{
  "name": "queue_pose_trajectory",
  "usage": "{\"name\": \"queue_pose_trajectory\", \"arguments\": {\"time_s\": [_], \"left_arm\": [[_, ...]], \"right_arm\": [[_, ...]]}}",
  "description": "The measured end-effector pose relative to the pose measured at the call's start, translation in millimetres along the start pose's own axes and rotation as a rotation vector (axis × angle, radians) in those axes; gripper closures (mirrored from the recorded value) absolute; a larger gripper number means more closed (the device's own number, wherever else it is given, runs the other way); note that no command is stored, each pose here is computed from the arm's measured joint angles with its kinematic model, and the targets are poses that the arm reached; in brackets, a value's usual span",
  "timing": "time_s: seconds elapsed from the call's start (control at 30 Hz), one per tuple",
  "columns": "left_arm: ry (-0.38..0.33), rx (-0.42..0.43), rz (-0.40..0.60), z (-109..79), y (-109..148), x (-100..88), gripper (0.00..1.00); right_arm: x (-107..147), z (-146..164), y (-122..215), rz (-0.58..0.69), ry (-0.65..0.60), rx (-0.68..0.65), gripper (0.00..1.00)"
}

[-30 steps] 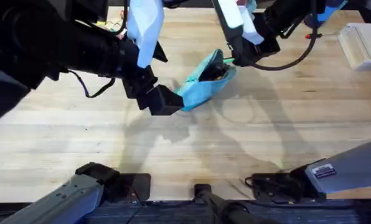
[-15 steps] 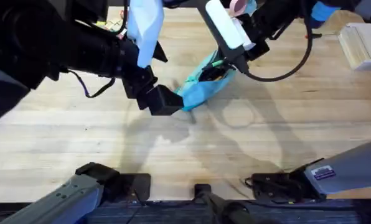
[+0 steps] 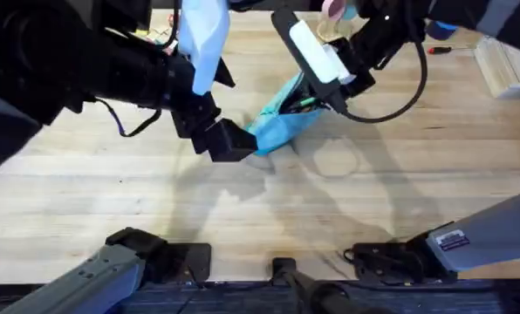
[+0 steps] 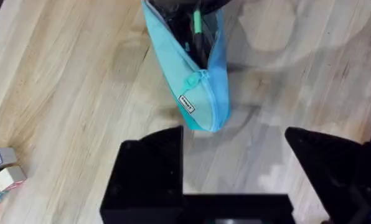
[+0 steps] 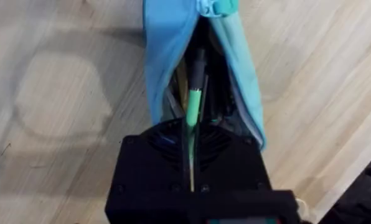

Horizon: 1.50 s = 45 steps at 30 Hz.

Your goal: Unzip the bag, pick up the pens from the table one at a time and place them inside, then zip the bag closed.

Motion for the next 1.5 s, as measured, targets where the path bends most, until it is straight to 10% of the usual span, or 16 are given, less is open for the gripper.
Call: {"name": "queue_pose_trajectory", "arguments": {"time_s": [0.73,0.87,0.9,1.5], "left_arm": [[0.000,0.000,0.000,0.0,0,0.0,0.008],[0.000,0.000,0.000,0.0,0,0.0,0.008],[0.000,0.000,0.000,0.0,0,0.0,0.008],[-0.020,-0.011,0.003,4.1,2,2.6,0.005]], "right_arm": [[-44,-18,-44,-0.059,0.145,-0.020,0.969],[-45,-18,-44,-0.067,0.137,-0.019,0.559],[-47,-19,-44,-0.075,0.141,-0.014,0.036],[-56,-24,-21,-0.073,-0.002,0.040,0.004]]}}
Point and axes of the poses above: each hand's point on the last joint's axis, 136 mm out from that joint toward the fingers, its own y axis back along the fingers, its own z axis along the line the jaws close on, x = y × z, the point moved 3 cm from there along y, back along the fingers, and after that the axes turned 8 degrees about y, right-handed, at the moved point
